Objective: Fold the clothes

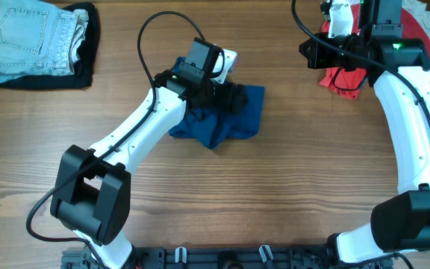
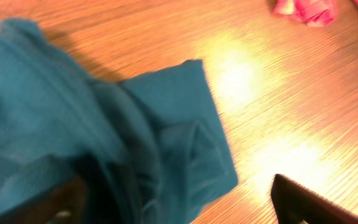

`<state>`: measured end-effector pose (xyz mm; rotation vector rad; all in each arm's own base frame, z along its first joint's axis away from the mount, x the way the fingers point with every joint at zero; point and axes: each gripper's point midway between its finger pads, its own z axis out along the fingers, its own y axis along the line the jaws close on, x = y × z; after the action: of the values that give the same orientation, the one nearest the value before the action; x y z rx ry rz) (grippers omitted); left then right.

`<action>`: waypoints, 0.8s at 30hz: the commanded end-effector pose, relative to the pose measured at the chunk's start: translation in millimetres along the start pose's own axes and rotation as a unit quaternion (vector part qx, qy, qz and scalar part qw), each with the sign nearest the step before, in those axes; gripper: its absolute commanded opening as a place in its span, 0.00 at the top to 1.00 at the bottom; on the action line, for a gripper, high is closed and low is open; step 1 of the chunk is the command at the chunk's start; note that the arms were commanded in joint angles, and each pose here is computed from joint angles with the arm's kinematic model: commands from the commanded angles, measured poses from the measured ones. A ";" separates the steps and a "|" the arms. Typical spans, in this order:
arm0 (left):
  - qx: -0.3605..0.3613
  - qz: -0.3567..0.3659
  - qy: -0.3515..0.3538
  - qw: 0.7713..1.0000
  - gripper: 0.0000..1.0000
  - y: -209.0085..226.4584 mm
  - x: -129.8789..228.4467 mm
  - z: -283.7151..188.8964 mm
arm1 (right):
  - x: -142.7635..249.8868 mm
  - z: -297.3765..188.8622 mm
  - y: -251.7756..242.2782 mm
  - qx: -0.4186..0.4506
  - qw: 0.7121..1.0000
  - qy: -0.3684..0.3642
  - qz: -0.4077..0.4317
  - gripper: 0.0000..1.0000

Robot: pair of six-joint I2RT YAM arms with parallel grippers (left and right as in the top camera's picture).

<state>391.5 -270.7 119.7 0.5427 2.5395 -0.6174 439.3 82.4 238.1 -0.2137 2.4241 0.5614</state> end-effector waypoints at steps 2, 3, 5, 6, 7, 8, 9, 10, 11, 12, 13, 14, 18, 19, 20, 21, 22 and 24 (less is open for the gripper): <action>0.000 -0.062 -0.050 0.997 0.00 15.7 -33.8 -29.7 | -6.4 -1.7 4.9 -0.012 1.000 -0.011 -0.004 0.92; -0.003 -0.073 -0.067 0.995 0.00 20.4 -41.6 -42.0 | -6.7 -1.7 4.9 -0.012 1.000 -0.012 -0.004 0.91; -0.008 -0.093 -0.107 0.990 0.00 31.8 -57.9 -72.8 | -8.2 -1.0 4.6 -0.012 1.000 -0.014 -0.006 0.90; -0.013 -0.108 -0.129 0.986 0.00 39.9 -65.7 -90.9 | -8.8 -0.1 4.2 -0.012 1.000 -0.015 -0.006 0.89; -0.018 -0.123 -0.151 0.981 0.00 49.0 -72.6 -109.8 | -8.9 1.3 4.1 -0.013 1.000 -0.015 -0.006 0.88; -0.023 -0.135 -0.168 0.976 0.00 57.0 -77.3 -125.5 | -8.3 3.6 5.1 -0.015 1.000 -0.013 -0.007 0.86; -0.028 -0.148 -0.188 0.970 0.00 65.7 -81.5 -143.5 | -6.6 7.8 7.5 -0.020 1.000 -0.008 -0.009 0.83; -0.038 -0.162 -0.210 0.963 0.00 78.2 -84.6 -165.6 | -3.9 13.3 13.0 -0.028 1.000 -0.001 -0.013 0.79; -0.049 -0.170 -0.228 0.957 0.00 89.0 -86.0 -183.8 | -0.7 19.0 20.8 -0.040 0.999 0.006 -0.027 0.73; -0.062 -0.181 -0.244 0.951 0.00 101.9 -85.6 -202.2 | 3.9 27.1 33.4 -0.057 0.997 0.016 -0.045 0.65; -0.071 -0.188 -0.254 0.946 0.00 111.2 -84.7 -213.5 | 8.7 35.3 47.0 -0.070 0.995 0.025 -0.063 0.59; -0.081 -0.198 -0.261 0.942 0.00 121.7 -82.2 -223.2 | 15.1 45.8 61.6 -0.082 0.992 0.036 -0.088 0.51; -0.111 -0.241 -0.245 0.933 0.00 154.7 -61.0 -234.5 | 44.9 98.9 112.1 -0.098 0.979 0.078 -0.164 0.31; -0.114 -0.247 -0.239 0.932 0.00 158.1 -56.7 -234.4 | 51.4 110.8 117.8 -0.095 0.977 0.085 -0.173 0.28; -0.118 -0.251 -0.232 0.932 0.00 161.3 -52.1 -234.5 | 61.1 127.6 124.5 -0.095 0.974 0.097 -0.179 0.25; -0.130 -0.259 -0.225 0.930 0.00 167.0 -46.1 -235.1 | 71.2 143.9 128.0 -0.097 0.974 0.110 -0.171 0.21; -0.138 -0.262 -0.222 0.929 0.00 169.6 -43.6 -235.3 | 76.2 151.8 127.3 -0.097 0.974 0.117 -0.167 0.21; -0.148 -0.265 -0.219 0.927 0.00 172.9 -40.7 -235.2 | 85.9 167.4 121.3 -0.093 0.975 0.132 -0.155 0.20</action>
<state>424.4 -29.1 272.1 -0.3419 2.2680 -0.4931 419.0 268.0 141.2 -0.8221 2.4422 0.6864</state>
